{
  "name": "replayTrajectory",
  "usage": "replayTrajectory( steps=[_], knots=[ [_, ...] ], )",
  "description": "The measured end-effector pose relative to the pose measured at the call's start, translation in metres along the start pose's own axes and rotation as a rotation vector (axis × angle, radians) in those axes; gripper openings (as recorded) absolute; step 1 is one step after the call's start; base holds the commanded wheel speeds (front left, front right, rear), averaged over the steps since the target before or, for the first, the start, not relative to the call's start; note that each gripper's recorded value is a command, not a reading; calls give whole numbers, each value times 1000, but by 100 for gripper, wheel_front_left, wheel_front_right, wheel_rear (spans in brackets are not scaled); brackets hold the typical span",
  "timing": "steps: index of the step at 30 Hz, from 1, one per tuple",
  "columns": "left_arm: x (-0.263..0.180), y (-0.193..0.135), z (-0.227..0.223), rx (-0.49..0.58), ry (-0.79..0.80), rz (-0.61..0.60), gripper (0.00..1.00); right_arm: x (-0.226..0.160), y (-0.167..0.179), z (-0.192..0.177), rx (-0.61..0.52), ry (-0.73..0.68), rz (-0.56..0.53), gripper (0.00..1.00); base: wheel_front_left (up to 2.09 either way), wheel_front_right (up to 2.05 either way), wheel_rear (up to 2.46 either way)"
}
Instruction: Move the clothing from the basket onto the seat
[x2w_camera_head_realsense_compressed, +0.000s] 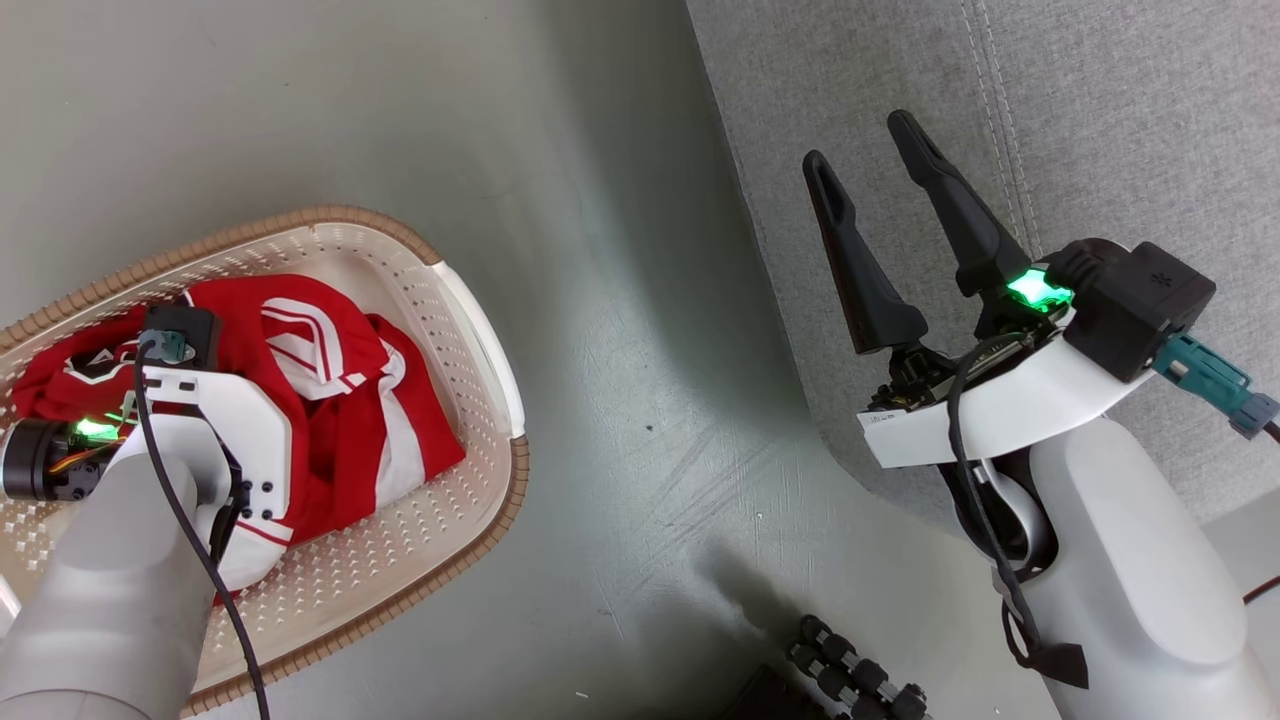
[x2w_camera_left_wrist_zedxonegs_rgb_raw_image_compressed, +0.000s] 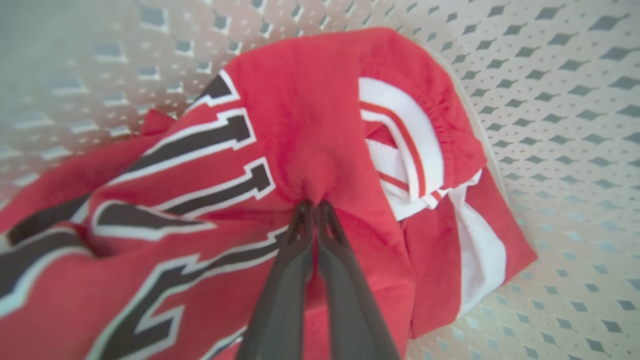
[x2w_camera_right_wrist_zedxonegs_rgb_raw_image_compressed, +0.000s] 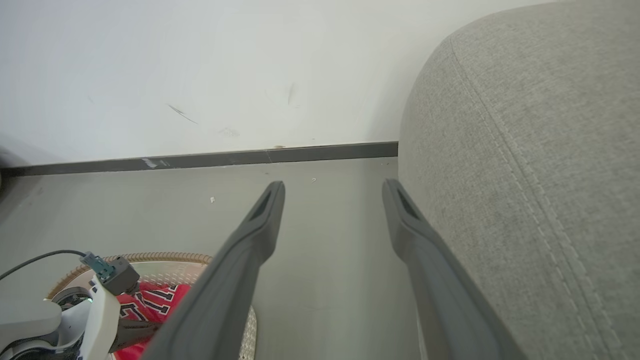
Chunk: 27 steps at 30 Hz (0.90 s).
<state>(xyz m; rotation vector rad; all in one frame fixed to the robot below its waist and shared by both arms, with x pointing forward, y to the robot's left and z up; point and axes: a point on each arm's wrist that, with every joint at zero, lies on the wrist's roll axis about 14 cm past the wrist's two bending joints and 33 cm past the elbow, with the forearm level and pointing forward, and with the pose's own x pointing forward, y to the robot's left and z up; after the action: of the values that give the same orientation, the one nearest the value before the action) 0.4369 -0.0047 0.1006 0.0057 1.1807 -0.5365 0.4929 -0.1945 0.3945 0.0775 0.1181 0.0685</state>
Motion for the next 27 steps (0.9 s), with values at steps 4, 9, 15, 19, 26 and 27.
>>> replayTrajectory(
  steps=[4,9,15,19,26,27],
  knots=[
    [-2,-3,5,-9,-23,-18,0,0,1,2,2,-6,3,100,0,0,0],
    [-6,-14,19,-93,-87,-46,0,4,3,9,1,-27,11,100,0,0,0],
    [-14,-18,34,-89,-151,-64,0,10,8,21,6,-60,29,100,0,0,0],
    [-22,-20,45,-67,-196,-76,0,15,12,32,6,-94,45,100,0,0,0],
    [-39,-27,70,-45,-297,-93,0,15,14,46,19,-126,46,100,0,0,0],
    [-42,-28,73,-40,-311,-97,0,14,14,48,20,-131,45,100,0,0,0]
  ],
)
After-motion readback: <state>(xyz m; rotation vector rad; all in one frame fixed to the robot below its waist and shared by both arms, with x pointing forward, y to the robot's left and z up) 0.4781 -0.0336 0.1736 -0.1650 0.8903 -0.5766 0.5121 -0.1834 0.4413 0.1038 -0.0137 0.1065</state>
